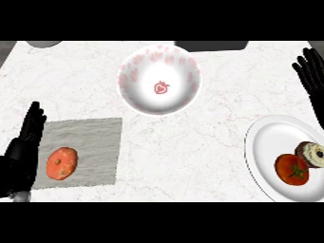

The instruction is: Pick the cupcake from the plate and place it in the bowl

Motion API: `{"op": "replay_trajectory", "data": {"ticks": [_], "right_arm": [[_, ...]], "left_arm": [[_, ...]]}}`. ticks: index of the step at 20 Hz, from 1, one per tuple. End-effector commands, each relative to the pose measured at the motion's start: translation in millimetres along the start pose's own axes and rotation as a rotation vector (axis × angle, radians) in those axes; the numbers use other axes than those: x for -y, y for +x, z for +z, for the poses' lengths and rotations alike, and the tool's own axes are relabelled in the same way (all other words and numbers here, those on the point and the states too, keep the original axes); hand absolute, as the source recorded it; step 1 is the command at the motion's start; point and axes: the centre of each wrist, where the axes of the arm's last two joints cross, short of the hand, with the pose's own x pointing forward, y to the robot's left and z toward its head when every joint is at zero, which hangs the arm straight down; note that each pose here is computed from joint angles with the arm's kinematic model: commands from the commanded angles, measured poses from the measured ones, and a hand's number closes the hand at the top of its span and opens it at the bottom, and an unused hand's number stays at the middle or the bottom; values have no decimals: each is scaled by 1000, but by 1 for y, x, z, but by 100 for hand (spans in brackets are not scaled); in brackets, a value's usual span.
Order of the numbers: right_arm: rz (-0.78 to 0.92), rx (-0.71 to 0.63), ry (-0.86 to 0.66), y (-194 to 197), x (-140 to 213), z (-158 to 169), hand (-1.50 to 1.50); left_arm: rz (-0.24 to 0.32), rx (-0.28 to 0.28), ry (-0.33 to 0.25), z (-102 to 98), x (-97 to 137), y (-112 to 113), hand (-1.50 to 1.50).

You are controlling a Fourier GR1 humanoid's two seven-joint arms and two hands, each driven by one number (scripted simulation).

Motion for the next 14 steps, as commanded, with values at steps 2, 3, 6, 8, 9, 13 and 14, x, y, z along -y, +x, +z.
{"op": "replay_trajectory", "data": {"ticks": [2, 3, 6, 8, 9, 13, 14], "right_arm": [[115, -58, -45, -12, 28, 41, 150], [179, -65, -76, -3, 46, 50, 150], [352, -124, -123, 8, 86, 71, 150], [548, -348, -492, -12, 123, 101, 150], [404, -283, -603, -22, 111, 107, -150], [476, -120, -351, -16, 60, 155, -150], [537, -106, -284, -14, 54, 148, -150]], "left_arm": [[75, 7, -145, -3, 17, 18, 0], [148, 8, -182, 3, 30, 15, 0], [287, -26, -312, 7, 50, 11, 0], [300, -49, -333, 14, 52, 13, 0], [335, -61, -354, 14, 56, 12, 0], [355, -57, -447, 2, 66, 8, 0], [352, -42, -481, -1, 80, 18, 0]]}}
